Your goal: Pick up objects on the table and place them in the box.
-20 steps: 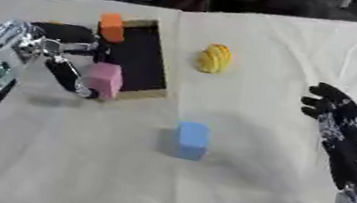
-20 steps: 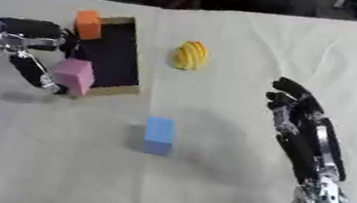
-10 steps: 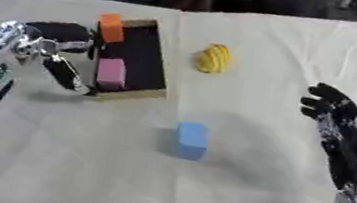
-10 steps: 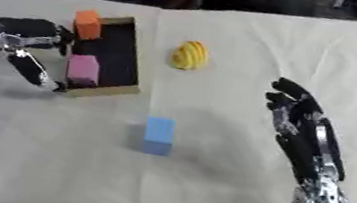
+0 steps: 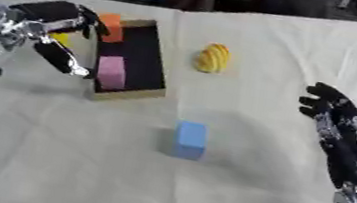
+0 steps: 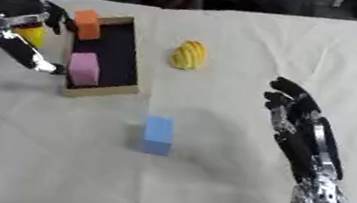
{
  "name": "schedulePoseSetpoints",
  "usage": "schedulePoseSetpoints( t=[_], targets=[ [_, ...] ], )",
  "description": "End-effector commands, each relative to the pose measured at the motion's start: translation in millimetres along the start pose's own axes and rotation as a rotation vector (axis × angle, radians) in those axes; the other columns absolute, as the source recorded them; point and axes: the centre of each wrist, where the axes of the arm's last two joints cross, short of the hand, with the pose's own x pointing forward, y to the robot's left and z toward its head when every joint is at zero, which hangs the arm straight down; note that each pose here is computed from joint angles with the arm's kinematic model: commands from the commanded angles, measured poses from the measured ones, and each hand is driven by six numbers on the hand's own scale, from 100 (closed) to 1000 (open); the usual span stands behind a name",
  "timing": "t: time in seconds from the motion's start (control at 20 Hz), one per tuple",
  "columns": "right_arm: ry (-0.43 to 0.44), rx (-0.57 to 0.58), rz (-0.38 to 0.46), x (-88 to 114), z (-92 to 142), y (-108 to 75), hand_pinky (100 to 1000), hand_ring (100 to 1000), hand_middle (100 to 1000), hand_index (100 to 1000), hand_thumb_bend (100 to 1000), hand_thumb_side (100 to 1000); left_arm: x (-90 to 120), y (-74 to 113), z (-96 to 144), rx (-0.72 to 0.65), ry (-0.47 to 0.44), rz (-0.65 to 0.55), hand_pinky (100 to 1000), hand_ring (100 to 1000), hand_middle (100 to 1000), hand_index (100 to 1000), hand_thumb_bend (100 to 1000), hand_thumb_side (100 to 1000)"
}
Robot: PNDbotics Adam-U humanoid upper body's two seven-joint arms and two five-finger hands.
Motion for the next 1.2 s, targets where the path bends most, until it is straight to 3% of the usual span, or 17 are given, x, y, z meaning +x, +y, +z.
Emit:
schedulePoseSetpoints(
  t=[0.05, 0.35, 0.45, 0.5, 0.75, 1.2],
  targets=[
    [-0.018, -0.001, 0.008, 4.5, -2.7, -3.3, 793, 782, 785, 845, 100, 518, -8.9, 35.9, 24.3, 0.069, 0.041, -0.023, 747, 693, 741, 854, 574, 374],
    [-0.016, -0.001, 0.008, 4.1, -2.3, -3.5, 793, 782, 785, 845, 100, 518, -45.9, 42.5, 47.3, 0.064, 0.267, -0.007, 770, 737, 775, 867, 589, 355],
    [-0.015, -0.001, 0.008, 3.9, -2.0, -3.6, 793, 781, 785, 845, 100, 518, -59.4, 39.9, 51.5, 0.068, 0.350, 0.006, 771, 738, 775, 869, 587, 349],
    [-0.014, -0.001, 0.008, 3.8, -1.9, -3.7, 793, 781, 785, 844, 100, 519, -65.5, 38.4, 53.4, 0.073, 0.389, 0.013, 771, 738, 773, 867, 545, 307],
    [-0.013, 0.000, 0.007, 3.5, -1.7, -3.5, 793, 781, 784, 844, 100, 519, -88.0, 26.5, 56.1, 0.106, 0.556, 0.053, 759, 725, 761, 854, 600, 341],
    [-0.014, 0.009, 0.005, 3.7, -2.2, -2.5, 793, 781, 784, 844, 100, 521, -110.3, -14.5, 45.0, 0.092, 0.681, 0.055, 750, 711, 751, 846, 576, 321]
  ],
)
